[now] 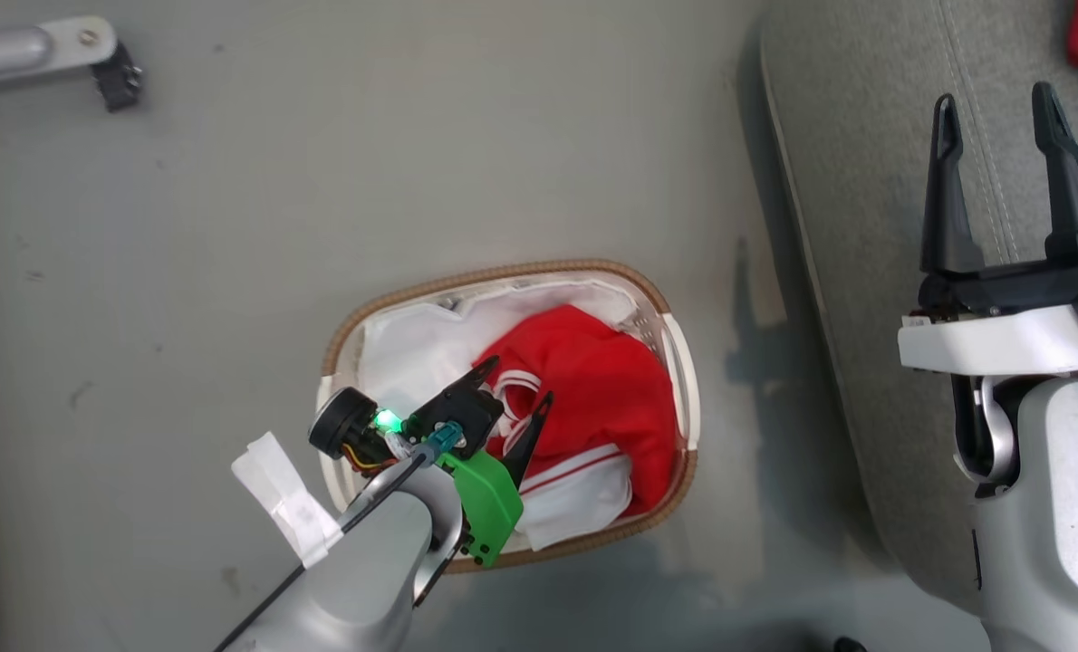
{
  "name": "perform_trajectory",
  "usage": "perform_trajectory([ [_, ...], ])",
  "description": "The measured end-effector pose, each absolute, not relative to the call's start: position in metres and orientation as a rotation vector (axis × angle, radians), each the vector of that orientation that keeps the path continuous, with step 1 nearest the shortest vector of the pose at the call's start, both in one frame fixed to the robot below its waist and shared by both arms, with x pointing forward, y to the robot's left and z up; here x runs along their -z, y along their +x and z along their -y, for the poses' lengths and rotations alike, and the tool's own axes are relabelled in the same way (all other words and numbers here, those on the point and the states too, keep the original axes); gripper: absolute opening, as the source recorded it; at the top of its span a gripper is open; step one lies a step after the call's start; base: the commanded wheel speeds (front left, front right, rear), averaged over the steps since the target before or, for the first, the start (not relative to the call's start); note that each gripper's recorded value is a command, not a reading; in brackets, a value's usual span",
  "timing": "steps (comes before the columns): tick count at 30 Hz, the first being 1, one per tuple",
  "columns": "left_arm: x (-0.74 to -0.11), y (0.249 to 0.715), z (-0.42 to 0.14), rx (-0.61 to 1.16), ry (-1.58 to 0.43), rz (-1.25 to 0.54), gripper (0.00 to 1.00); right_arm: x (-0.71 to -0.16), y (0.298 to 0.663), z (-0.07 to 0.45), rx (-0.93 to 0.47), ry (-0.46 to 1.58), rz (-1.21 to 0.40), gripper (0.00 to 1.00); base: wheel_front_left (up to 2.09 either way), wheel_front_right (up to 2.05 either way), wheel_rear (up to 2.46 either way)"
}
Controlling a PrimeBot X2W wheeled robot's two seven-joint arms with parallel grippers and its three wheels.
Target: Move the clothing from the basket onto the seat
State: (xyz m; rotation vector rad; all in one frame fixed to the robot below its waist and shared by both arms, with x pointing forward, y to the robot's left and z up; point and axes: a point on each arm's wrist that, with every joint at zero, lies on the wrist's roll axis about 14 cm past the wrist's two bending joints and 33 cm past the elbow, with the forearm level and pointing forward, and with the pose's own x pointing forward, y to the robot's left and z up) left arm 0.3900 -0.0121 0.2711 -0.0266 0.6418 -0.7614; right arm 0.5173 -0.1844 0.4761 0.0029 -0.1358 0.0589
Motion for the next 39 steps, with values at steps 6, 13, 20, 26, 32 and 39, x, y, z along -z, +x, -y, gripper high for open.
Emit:
perform_trajectory([
  [6,-0.230,0.380,0.030,0.870,0.012,-0.748,1.00,-0.463,0.526,0.196,-0.040,-0.011,0.129,1.00,0.00,0.00,0.00],
  [13,-0.193,0.361,0.053,0.989,0.006,-0.831,1.00,-0.439,0.533,0.209,-0.017,-0.035,0.096,1.00,0.00,0.00,0.00],
  [20,-0.167,0.340,0.072,1.079,-0.016,-0.895,1.00,-0.413,0.534,0.220,0.002,-0.057,0.045,1.00,0.00,0.00,0.00],
  [26,-0.149,0.342,0.076,1.085,-0.023,-0.930,1.00,-0.399,0.533,0.225,0.008,-0.067,0.014,1.00,0.00,0.00,0.00],
  [32,-0.138,0.342,0.077,1.070,-0.040,-0.967,0.35,-0.391,0.532,0.227,0.010,-0.078,-0.005,1.00,0.00,0.00,0.00],
  [39,-0.146,0.351,0.075,1.035,-0.050,-0.941,0.00,-0.395,0.533,0.222,-0.001,-0.070,0.002,1.00,0.00,0.00,0.00],
])
